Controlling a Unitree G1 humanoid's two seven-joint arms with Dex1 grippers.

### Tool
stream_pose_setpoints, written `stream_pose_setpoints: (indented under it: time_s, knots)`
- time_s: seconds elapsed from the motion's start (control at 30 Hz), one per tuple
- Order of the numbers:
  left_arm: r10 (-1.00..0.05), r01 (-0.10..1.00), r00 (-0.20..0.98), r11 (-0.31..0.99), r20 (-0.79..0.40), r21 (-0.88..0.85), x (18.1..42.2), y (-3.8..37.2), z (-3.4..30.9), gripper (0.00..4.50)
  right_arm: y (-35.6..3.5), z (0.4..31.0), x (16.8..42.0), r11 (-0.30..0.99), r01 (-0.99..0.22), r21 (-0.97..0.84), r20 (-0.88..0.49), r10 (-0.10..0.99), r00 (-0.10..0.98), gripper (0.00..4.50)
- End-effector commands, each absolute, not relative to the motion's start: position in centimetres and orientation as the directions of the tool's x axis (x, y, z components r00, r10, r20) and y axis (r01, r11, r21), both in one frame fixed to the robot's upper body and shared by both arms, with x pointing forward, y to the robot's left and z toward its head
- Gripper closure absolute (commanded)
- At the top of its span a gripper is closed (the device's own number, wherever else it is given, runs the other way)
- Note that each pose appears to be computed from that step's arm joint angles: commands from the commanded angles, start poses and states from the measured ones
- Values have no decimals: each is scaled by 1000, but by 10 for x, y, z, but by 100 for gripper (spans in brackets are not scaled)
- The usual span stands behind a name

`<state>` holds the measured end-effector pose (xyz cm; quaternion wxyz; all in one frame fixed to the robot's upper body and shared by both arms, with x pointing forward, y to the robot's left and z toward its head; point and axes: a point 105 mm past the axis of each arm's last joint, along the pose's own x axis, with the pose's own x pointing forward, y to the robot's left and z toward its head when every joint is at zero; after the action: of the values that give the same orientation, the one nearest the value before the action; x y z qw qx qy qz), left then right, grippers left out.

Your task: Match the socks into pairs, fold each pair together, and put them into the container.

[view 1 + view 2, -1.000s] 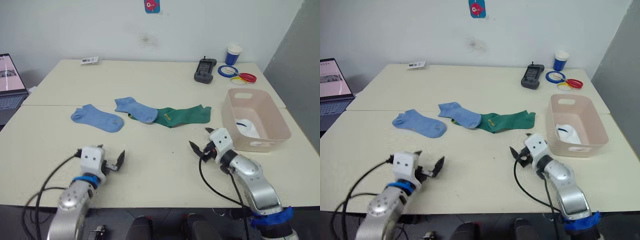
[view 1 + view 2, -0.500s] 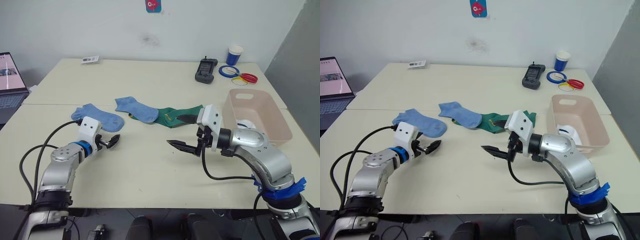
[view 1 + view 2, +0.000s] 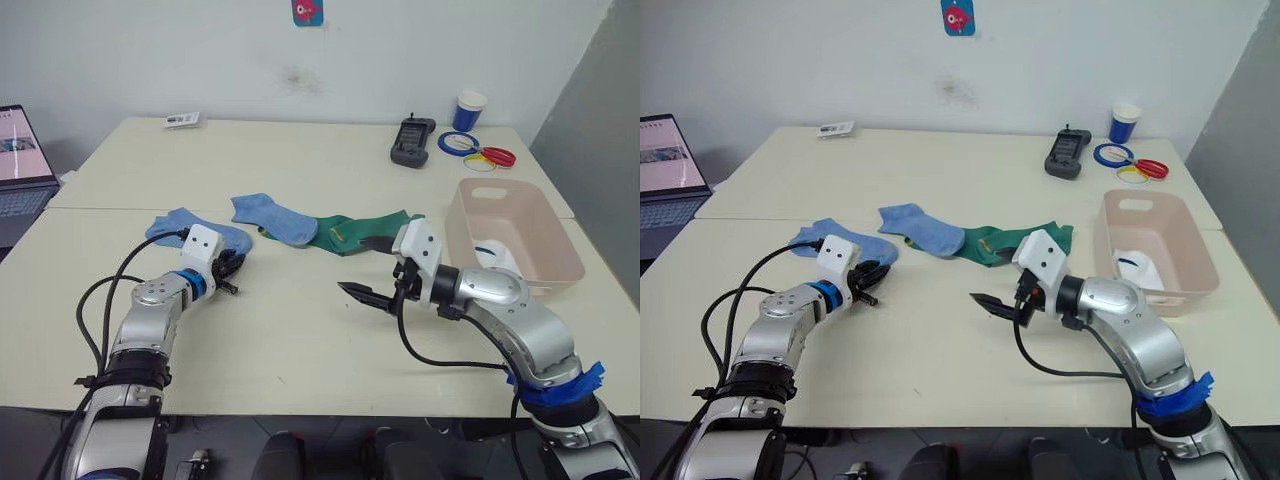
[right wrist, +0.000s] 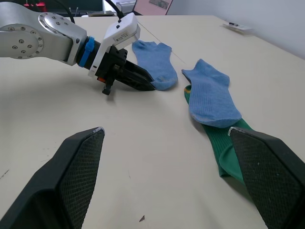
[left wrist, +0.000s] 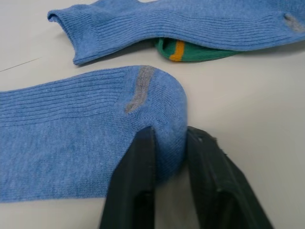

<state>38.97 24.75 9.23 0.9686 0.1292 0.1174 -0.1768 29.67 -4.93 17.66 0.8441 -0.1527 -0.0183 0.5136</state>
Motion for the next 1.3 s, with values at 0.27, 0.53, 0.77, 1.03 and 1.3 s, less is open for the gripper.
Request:
stream_pose_setpoints:
  time_s: [0.27, 0.53, 0.77, 1.03, 1.3]
  knots:
    - [-552, 603, 778, 791, -302, 108, 311, 183, 98, 445, -67, 179, 296, 435, -850, -296, -143, 860, 490, 0]
    - [-845, 885, 400, 456, -356, -89, 233, 96, 109, 445, -93, 166, 305, 464, -844, -269, -199, 830, 520, 0]
    - [-884, 894, 324, 403, -339, -196, 235, 94, 114, 334, -100, 155, 305, 458, -851, -257, -243, 822, 516, 0]
    - [-798, 813, 479, 560, -365, -157, 268, 158, 129, 202, -106, 139, 291, 462, -871, -164, -299, 819, 490, 0]
    - [-598, 690, 695, 710, -399, 139, 337, 206, 110, 202, -78, 102, 261, 449, -894, 10, -373, 831, 413, 0]
